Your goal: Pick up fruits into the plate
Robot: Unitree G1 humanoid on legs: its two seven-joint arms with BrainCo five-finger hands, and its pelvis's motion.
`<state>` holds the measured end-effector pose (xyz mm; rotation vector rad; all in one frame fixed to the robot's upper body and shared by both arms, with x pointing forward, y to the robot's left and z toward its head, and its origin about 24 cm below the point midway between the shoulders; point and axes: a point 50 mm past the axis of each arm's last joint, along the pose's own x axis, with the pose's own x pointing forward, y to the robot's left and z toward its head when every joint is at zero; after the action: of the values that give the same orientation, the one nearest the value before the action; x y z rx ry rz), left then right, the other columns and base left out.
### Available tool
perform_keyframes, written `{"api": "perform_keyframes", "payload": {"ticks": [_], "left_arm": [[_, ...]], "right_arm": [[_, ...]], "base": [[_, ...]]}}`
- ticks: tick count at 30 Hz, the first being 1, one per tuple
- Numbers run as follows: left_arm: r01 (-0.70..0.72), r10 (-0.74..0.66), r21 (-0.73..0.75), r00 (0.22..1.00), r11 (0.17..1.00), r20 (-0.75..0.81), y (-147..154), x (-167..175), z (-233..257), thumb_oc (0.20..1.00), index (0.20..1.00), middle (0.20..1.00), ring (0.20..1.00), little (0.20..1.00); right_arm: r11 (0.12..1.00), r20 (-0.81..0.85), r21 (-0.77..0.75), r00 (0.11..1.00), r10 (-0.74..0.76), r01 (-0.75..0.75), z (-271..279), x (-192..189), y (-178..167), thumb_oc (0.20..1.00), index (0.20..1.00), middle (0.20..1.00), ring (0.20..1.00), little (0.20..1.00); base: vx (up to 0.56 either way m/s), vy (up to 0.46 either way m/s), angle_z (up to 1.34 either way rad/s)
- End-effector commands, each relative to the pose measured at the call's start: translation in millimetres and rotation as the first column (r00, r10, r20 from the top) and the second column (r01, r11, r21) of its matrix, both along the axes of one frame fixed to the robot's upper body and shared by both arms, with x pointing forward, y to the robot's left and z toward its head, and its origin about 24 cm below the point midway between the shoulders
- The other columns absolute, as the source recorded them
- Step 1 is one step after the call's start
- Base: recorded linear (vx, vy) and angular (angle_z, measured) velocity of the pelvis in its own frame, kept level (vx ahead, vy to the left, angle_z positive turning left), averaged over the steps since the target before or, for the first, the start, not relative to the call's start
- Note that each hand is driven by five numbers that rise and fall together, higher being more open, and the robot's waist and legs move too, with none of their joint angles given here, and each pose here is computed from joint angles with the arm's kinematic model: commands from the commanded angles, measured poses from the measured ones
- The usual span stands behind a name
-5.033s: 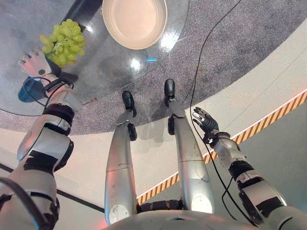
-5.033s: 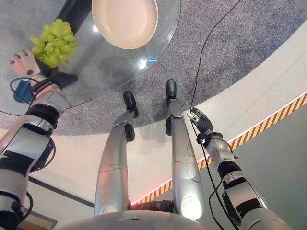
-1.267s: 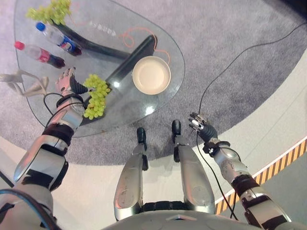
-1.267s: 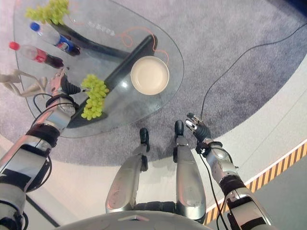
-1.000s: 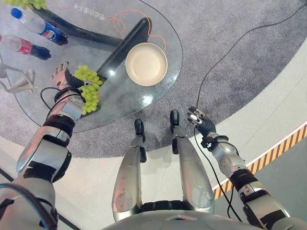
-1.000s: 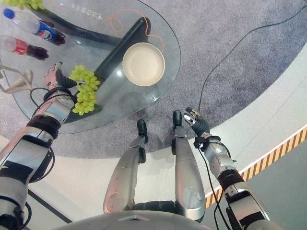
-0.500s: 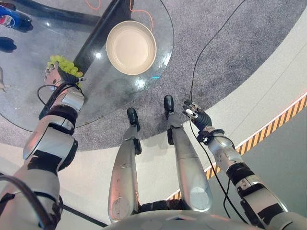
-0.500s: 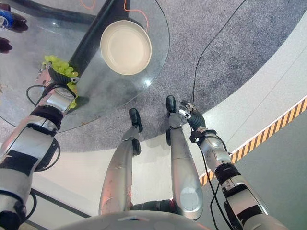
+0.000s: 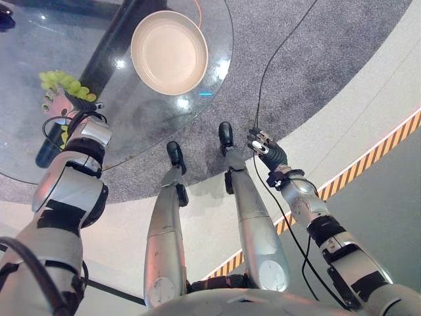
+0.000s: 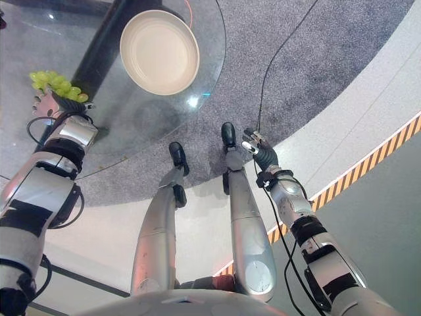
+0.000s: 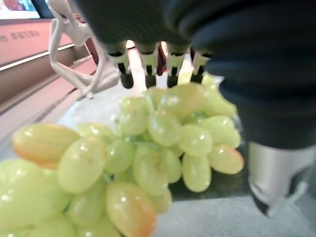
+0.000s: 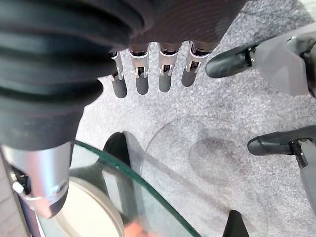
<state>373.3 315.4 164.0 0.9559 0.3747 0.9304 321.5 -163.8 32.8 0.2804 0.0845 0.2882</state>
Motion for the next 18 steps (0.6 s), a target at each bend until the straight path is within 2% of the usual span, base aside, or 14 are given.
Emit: {"api": "perform_keyframes", "payload": {"ticks": [1, 7, 18], "left_arm": [[-0.023, 0.023, -0.001, 0.994, 1.000, -0.106, 10, -12, -26, 1.000, 1.000, 1.000, 1.000, 1.000], [-0.055, 0.048, -0.058, 0.993, 0.997, -0.110, 14, -20, -43, 1.000, 1.000, 1.000, 1.000, 1.000], [-0.156, 0.144, -0.037, 0.965, 0.987, -0.220, 20, -33, -59, 1.000, 1.000, 1.000, 1.000, 1.000]], "right_arm": [[0.998, 0.023, 0.053, 0.999, 0.034, -0.035, -1, -11, 10, 1.000, 1.000, 1.000, 1.000, 1.000], [0.998, 0.029, 0.048, 0.999, 0.029, -0.031, -3, -14, 3, 1.000, 1.000, 1.000, 1.000, 1.000], [0.997, 0.043, 0.060, 0.998, 0.037, -0.040, 4, -9, 8, 1.000, 1.000, 1.000, 1.000, 1.000]], "base": [[0.01, 0.000, -0.03], [0.00, 0.025, -0.01], [0.00, 0.004, 0.00]]}}
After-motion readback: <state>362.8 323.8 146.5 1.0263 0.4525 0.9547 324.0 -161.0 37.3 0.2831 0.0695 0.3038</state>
